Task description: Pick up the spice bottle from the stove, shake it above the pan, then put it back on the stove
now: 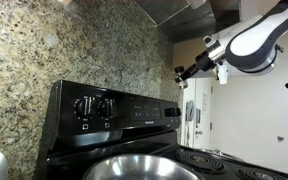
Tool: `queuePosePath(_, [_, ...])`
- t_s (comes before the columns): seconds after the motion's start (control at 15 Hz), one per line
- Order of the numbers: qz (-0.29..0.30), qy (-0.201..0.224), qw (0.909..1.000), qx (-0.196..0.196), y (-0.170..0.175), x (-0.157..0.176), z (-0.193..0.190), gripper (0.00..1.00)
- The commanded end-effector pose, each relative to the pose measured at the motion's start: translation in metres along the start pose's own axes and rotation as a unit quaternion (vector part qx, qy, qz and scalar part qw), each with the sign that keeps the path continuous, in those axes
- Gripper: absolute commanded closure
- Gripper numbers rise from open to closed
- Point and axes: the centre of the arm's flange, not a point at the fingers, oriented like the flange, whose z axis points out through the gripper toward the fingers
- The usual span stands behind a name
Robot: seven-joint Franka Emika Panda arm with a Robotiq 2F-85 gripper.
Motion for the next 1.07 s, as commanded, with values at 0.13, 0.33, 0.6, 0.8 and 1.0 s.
queuePosePath(0.13, [-0.023, 0.016, 0.9989, -0.038, -0.024, -0.01, 0.007, 0.82])
queuePosePath(0.33, [-0.042, 0.016, 0.999, -0.005, -0.043, -0.012, 0.012, 0.82])
queuePosePath(0.6, [-0.078, 0.031, 0.9954, 0.045, -0.066, -0.017, 0.013, 0.82])
queuePosePath(0.8, [-0.108, 0.055, 0.983, 0.138, -0.091, -0.02, 0.008, 0.82])
queuePosePath(1.0, [-0.116, 0.049, 0.9819, 0.141, -0.13, 0.022, 0.005, 0.57])
